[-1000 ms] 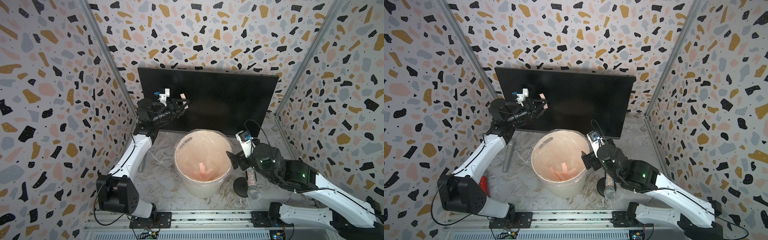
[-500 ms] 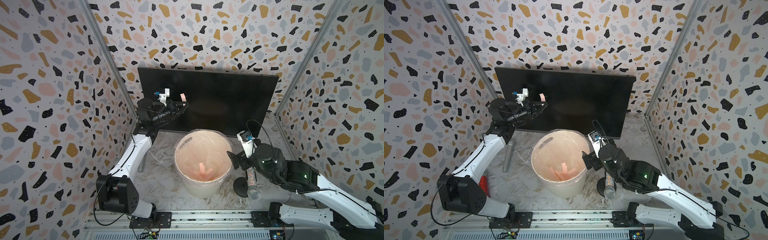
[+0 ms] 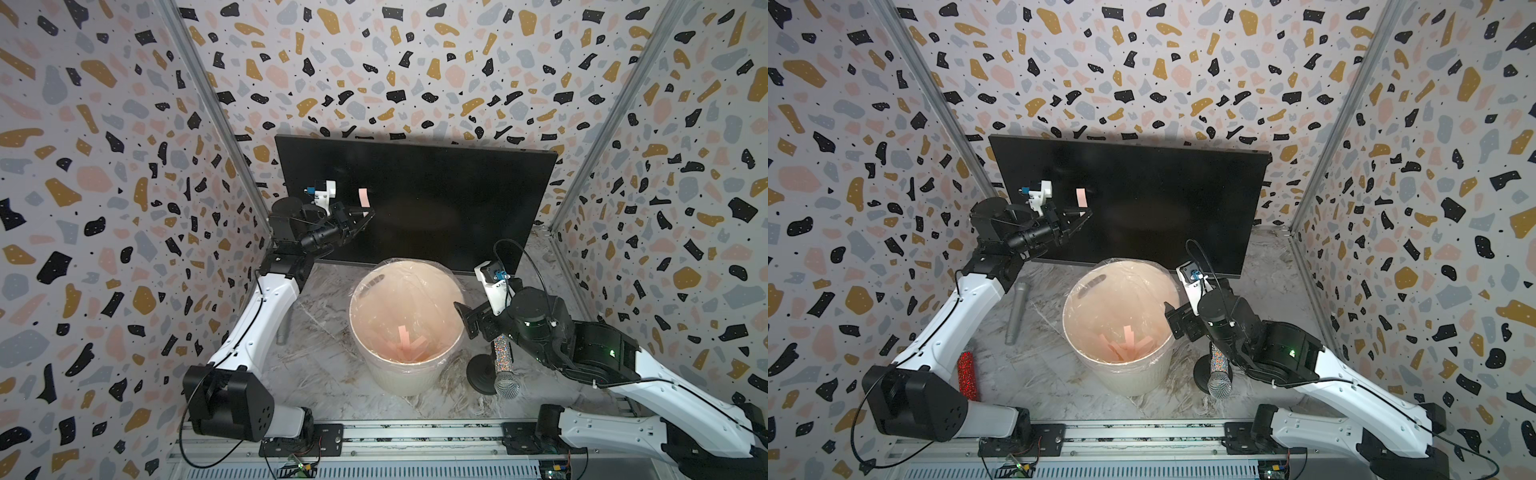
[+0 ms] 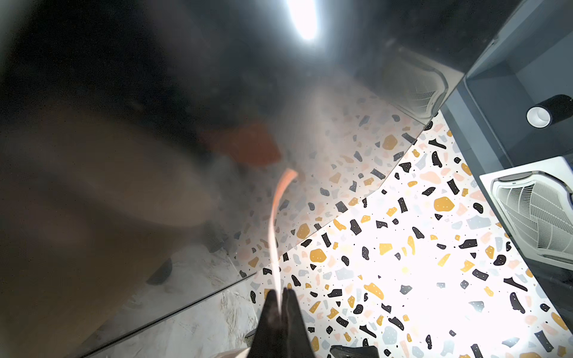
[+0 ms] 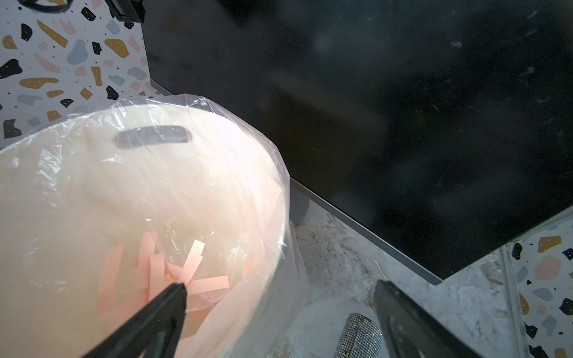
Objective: Remove the sticky note from the monitor
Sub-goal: Tear off the sticky note from the monitor, then place the sticky note in the trash bin.
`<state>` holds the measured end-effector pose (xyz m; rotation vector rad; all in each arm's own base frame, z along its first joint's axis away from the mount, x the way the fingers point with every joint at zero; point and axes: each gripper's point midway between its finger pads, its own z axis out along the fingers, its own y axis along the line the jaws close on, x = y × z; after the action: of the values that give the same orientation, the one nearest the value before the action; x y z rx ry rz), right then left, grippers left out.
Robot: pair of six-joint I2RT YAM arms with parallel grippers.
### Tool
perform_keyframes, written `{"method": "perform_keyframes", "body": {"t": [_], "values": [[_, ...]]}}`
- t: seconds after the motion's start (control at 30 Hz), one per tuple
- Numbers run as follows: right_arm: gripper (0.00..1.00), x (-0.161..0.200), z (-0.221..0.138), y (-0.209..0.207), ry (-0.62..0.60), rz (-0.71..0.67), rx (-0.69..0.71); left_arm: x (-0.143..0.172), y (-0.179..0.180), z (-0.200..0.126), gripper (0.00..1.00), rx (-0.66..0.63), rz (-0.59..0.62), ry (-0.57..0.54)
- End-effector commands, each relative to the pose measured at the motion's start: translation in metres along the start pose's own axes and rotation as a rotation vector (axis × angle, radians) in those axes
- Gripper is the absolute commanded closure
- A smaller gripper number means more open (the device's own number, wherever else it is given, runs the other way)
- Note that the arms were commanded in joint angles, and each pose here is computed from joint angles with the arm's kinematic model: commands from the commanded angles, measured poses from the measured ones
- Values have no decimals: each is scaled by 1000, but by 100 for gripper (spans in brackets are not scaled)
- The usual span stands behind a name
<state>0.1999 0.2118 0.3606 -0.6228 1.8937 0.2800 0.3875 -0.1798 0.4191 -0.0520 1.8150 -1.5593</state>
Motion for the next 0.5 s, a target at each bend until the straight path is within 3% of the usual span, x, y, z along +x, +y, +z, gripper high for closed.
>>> {"method": "perform_keyframes", "body": {"t": [0.0, 0.47], "values": [[0, -9, -6, -5, -36, 33, 4, 2, -15, -9, 100, 19, 59, -12], [0, -15, -6, -1, -39, 43, -14, 38, -52, -34, 100, 18, 110, 47]]}}
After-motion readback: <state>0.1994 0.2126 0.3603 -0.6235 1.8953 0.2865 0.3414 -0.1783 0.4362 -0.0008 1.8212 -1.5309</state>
